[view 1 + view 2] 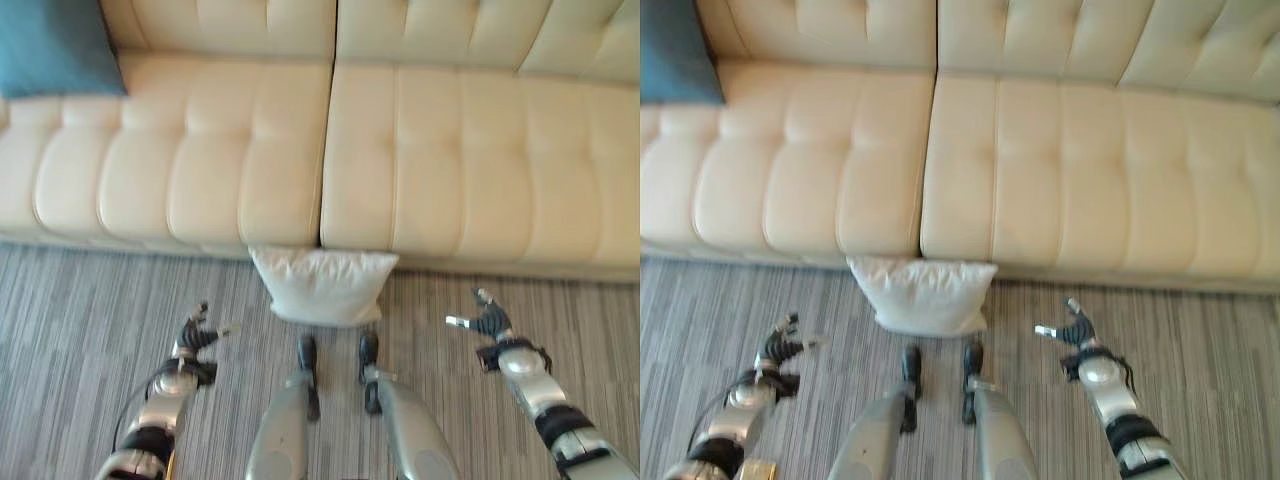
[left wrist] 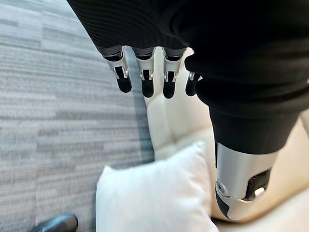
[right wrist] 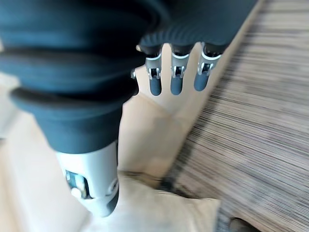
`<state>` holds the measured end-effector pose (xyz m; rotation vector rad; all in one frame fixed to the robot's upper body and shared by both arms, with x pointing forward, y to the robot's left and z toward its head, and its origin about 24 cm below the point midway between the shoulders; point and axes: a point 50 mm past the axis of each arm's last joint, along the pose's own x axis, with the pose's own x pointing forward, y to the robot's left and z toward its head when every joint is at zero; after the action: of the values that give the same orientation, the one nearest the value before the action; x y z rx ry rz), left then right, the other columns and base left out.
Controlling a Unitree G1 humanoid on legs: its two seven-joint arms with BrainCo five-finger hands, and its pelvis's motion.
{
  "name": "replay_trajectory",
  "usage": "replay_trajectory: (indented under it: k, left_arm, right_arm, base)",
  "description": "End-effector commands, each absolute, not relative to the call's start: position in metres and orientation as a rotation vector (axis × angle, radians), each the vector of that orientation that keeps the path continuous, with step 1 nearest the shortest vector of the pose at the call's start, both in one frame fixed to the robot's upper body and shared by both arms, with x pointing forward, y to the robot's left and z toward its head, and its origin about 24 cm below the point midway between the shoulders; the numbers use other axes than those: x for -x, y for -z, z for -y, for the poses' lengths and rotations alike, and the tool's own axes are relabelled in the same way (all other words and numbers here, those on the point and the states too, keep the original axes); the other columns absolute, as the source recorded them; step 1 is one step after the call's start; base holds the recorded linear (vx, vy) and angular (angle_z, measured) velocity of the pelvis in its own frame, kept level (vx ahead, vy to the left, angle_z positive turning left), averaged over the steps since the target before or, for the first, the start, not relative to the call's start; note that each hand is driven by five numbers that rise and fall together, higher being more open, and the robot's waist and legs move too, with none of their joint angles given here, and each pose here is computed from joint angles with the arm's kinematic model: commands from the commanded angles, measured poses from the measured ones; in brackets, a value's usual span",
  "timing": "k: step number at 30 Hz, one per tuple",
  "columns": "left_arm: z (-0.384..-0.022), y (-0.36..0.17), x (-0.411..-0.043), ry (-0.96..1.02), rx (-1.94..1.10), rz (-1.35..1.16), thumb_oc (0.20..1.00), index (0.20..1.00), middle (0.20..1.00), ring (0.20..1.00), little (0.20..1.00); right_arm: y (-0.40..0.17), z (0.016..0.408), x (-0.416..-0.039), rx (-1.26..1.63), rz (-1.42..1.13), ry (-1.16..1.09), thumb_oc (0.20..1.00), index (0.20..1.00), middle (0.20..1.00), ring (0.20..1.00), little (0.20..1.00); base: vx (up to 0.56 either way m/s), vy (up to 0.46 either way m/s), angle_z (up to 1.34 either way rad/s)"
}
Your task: Pick up all the scattered cushions and arrange them neatly on the sofa.
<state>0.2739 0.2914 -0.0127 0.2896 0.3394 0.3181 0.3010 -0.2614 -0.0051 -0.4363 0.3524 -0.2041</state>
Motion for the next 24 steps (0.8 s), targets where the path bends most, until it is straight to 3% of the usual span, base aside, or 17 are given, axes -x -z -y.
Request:
replay_trajectory:
  k: [1, 7, 12, 18, 24]
  left_arm:
    - [-0.304, -0.004, -0.280, -0.390, -0.265, -0.254, 1.000, 1.000, 1.000, 1.000, 1.000]
    - [-0.324, -0.104, -0.341, -0.441, -0.410, -0.024, 1.000, 1.000, 1.000, 1.000, 1.000]
    - [-0.323, -0.137, -0.358, -0.464, -0.384, 0.039, 1.000, 1.000, 1.000, 1.000, 1.000]
    - [-0.298, -0.179, -0.384, -0.421, -0.396, 0.123, 1.000, 1.000, 1.000, 1.000, 1.000]
    - [-0.235, -0.261, -0.411, -0.312, -0.376, 0.363, 1.000, 1.000, 1.000, 1.000, 1.000]
  right_arm:
    - [0.010, 0.268, -0.295, 0.352, -0.365, 0.288, 1.000, 1.000, 1.000, 1.000, 1.000]
    - [-0.062, 0.280, -0.356, 0.283, -0.236, 0.413, 1.000, 1.000, 1.000, 1.000, 1.000]
    - [-0.122, 0.268, -0.389, 0.263, -0.103, 0.419, 1.000, 1.000, 1.000, 1.000, 1.000]
    - [-0.201, 0.210, -0.420, 0.264, 0.115, 0.312, 1.000, 1.000, 1.000, 1.000, 1.000]
    - [-0.282, 0.113, -0.421, 0.138, 0.408, 0.096, 1.000, 1.000, 1.000, 1.000, 1.000]
  base:
    - [-0.09, -0.009, 0.02]
    - [-0.14, 0.037, -0.02]
    - [-0.03, 0.050, -0.04]
    - [0.02, 0.030, -0.05]
    - [0.04, -0.023, 0.11]
